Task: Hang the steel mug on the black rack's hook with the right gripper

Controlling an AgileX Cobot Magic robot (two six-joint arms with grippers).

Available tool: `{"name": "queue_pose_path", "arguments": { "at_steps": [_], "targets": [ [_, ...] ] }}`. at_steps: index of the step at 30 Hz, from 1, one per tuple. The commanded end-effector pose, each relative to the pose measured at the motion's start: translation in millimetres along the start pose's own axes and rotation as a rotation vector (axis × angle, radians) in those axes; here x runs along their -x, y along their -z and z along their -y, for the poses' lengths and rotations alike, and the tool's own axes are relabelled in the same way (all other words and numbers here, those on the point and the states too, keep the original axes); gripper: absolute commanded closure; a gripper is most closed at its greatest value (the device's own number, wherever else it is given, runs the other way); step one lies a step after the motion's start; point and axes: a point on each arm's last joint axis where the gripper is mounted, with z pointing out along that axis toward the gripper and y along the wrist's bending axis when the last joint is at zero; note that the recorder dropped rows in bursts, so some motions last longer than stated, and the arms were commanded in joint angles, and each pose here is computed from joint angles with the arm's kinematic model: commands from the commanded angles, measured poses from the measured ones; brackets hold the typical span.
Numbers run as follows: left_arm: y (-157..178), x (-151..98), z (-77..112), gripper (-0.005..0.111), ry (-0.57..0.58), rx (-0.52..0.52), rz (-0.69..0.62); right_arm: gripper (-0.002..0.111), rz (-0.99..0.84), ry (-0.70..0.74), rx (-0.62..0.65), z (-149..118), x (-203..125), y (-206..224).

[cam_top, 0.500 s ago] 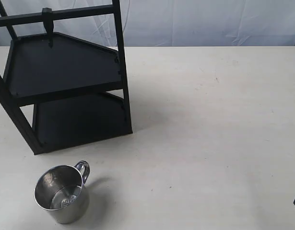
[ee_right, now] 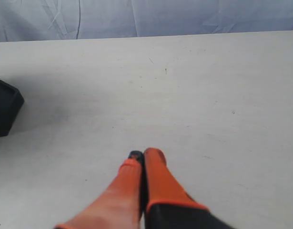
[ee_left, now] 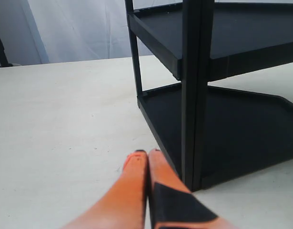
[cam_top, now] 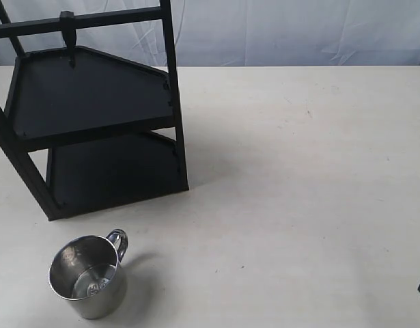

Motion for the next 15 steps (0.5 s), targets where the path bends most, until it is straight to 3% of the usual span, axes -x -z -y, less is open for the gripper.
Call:
{"name": "queue_pose_path", "arguments": {
  "at_steps": [1,3,6,9,12,15],
  "targets": [
    [-0.2,1.1,0.1,0.107,0.004,-0.003,0.006,0.108,0.102,0.011,-0.003,0.4,8.5,0.6],
    [-0.2,1.1,0.1,0.107,0.004,-0.003,0.006,0.108,0.188,-0.166,0.035,-1.6,16.4,1.8],
    [-0.2,1.1,0.1,0.107,0.004,-0.003,0.006,0.108,0.284,-0.597,0.096,-0.6,25.8,4.1],
    [-0.2,1.1,0.1,0.107,0.004,-0.003,0.006,0.108,0.274,-0.919,0.15,-0.9,26.3,4.3],
    [-0.2,1.1,0.1,0.107,0.004,-0.003,0.006,0.108,0.221,-1.007,0.195,-5.3,24.0,3.8],
    [-0.2,1.1,0.1,0.107,0.004,-0.003,0.006,0.109,0.146,-0.939,0.283,-17.9,34.9,9.2]
  ]
}}
